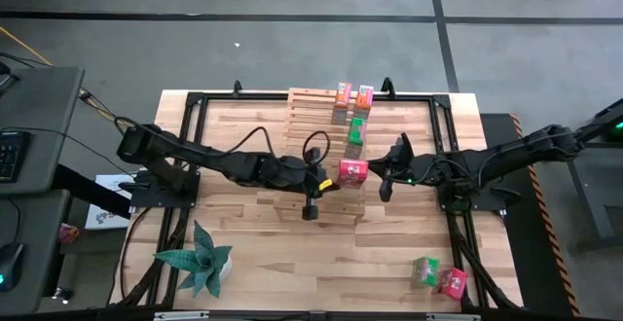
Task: Stack cereal on shelf
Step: Put the top left red cereal box on the shelf
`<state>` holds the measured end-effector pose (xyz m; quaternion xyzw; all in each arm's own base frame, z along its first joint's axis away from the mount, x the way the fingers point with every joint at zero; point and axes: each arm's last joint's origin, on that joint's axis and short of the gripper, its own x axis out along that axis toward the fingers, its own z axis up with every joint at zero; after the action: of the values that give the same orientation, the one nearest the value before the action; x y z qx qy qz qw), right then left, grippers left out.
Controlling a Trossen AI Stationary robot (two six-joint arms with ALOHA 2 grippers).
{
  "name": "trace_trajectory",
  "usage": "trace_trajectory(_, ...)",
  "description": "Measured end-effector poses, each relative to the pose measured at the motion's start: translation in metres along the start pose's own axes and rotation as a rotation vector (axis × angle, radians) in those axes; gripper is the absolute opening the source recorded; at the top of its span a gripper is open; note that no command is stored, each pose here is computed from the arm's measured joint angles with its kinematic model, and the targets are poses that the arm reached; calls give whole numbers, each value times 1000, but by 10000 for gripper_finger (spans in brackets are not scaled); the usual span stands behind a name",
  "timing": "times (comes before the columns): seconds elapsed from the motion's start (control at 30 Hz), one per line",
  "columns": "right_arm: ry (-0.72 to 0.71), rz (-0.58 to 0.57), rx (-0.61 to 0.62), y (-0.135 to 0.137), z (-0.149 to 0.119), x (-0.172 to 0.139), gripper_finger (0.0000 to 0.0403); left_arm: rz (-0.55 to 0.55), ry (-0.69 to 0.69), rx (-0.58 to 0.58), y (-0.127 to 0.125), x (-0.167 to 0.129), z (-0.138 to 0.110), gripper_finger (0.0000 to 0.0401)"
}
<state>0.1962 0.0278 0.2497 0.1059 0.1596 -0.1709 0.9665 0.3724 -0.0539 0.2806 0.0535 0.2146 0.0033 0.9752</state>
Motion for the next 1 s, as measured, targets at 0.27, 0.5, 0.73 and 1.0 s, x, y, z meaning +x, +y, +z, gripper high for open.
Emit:
trace_trajectory(0.27, -16, 21, -8, 4, 0, 7, 0, 33, 11, -14, 13, 4, -2, 0)
trace_trajectory(0.5, -5, 73, 15, 7, 0, 8, 0, 50, 31, -21, 22, 5, -4, 0)
trace_trajectory(0.73, 18, 131, 22, 8, -1, 8, 0, 68, 55, -27, 31, 5, -6, 0)
trace_trajectory(1.0, 32, 158, 28, 12, -2, 6, 0, 73, 116, -31, 30, 4, -12, 0)
